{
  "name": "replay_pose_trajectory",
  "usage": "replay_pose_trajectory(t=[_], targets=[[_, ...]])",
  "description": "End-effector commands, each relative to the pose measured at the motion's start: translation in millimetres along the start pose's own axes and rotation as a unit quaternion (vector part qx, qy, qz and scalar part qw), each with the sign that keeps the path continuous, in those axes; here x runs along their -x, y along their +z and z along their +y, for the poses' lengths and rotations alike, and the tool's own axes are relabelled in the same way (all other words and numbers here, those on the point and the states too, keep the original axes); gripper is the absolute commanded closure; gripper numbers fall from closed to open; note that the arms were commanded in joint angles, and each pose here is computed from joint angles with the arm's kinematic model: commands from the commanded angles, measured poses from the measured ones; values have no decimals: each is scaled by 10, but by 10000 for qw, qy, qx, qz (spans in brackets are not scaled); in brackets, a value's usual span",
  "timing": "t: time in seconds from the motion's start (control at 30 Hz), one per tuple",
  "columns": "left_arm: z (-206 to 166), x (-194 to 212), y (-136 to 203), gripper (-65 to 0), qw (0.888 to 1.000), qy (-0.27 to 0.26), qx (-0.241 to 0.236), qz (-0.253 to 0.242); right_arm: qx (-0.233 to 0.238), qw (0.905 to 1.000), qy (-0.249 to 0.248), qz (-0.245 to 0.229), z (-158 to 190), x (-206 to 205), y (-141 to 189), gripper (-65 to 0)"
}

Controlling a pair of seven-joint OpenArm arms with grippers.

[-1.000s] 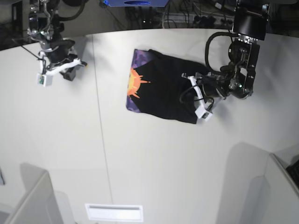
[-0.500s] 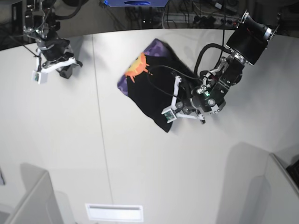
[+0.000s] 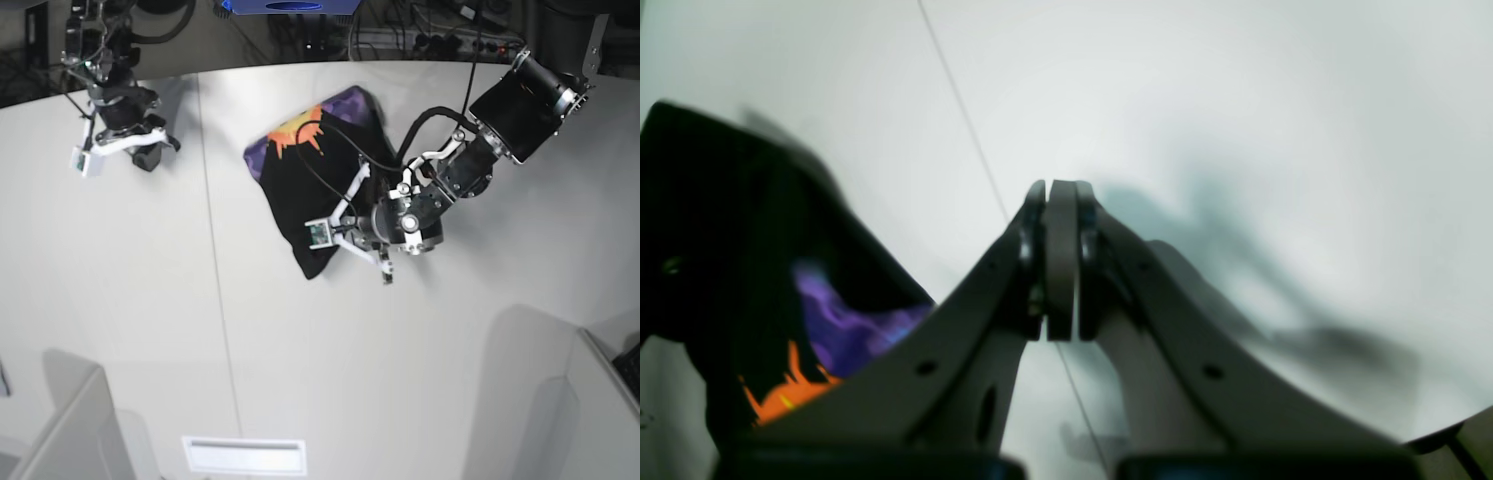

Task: Fold the T-shirt properly
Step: 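Drag and rotate the bundle with the left gripper to square it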

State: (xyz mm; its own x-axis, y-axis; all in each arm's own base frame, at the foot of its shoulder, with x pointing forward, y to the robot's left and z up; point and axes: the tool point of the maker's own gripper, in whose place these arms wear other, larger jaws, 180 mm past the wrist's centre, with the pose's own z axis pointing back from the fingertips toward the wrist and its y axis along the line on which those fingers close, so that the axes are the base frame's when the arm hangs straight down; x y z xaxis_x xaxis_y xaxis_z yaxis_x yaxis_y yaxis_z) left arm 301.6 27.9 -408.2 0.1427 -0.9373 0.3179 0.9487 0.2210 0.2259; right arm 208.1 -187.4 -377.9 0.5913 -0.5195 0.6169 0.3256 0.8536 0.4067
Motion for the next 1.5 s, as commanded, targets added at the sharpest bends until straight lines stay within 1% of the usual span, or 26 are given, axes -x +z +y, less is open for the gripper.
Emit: replay_pose_trajectory(t=[0.0,0.13,0.23,0.3,0.47,0.6,0.63,0.77,1.37,1.47], targets=[[92,-104,46,0,9996,-212,-154,-124,-52,9998,74,-151,23,-84,27,0],[12,-177,-10,0,9981,-558,-171,-193,-54,9999,66,-150,25,-81,27,0],[-11,-330,-4,0,9959,-753,-152,-478,-57,9999,54,-139,31,-73,25,0],[-40,-416,-8,0,9935,-970,-117,-585,-58,9999,61,-135,34,-70,24,0],[12,-544,-23,0,9896,-1309,-124,-578,-80,9998,-31,-199,67,-100,0,0],[58,-643,-63,0,9890,-1358,-131,-568,-33,9998,-93,-164,34,-86,-82,0],[62,-655,-71,0,9880,-1438,-112,-549,-24,9999,-105,-134,26,-69,-106,0],[-25,-720,-86,0,9817,-1815,190,-550,29,9998,-174,-88,-14,-46,-178,0],[-9,-706,-102,0,9817,-1825,203,-501,-4,9997,-154,-189,9,-146,-219,0],[48,-719,-83,0,9816,-1841,145,-489,-6,9997,-146,-196,10,-154,-220,0]])
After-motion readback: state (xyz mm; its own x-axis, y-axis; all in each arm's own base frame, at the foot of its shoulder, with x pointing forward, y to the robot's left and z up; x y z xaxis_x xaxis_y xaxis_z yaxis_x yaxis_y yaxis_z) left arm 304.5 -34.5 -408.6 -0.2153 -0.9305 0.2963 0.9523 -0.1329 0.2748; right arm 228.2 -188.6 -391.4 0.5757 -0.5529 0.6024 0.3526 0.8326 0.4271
